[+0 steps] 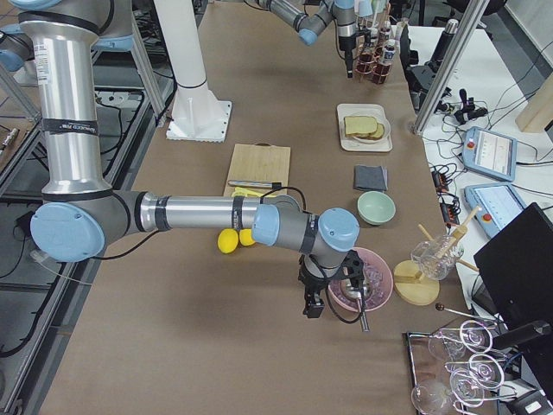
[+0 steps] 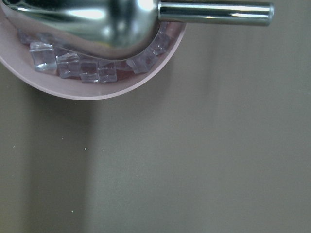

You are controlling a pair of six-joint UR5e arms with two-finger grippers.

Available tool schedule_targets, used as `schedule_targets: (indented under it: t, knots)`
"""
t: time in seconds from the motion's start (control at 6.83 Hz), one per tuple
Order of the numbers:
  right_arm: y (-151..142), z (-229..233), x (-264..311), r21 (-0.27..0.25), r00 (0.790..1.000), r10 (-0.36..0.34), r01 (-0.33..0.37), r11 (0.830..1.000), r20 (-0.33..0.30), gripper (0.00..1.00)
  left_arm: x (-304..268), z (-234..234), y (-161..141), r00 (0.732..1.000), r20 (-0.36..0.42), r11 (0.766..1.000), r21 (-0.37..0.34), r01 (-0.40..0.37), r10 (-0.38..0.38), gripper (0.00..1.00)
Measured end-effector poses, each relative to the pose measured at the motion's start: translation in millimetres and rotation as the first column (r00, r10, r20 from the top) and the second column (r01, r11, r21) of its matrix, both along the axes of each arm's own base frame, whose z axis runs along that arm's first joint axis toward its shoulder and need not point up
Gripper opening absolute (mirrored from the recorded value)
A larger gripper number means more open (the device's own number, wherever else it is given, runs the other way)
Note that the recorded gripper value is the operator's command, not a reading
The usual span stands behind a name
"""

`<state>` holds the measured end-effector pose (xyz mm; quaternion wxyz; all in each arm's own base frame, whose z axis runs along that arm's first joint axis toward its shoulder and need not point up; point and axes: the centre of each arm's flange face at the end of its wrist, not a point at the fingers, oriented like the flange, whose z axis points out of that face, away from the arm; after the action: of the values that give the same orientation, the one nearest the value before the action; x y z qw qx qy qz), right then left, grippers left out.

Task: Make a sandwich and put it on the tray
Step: 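Release the plate and pull the left arm back from the tray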

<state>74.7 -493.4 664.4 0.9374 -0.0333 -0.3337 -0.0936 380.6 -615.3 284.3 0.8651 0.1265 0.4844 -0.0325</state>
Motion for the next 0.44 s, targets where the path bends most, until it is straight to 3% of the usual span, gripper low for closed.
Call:
schedule_targets:
  t: [0.44]
  knots:
    - [0.2, 0.1, -0.1, 0.001, 1.000, -0.002, 0.002, 1.000, 0.001, 1.00, -130.9, 62.8, 82.9, 0.996, 0.068, 0.996, 0.060, -0.065, 0.061, 0.98]
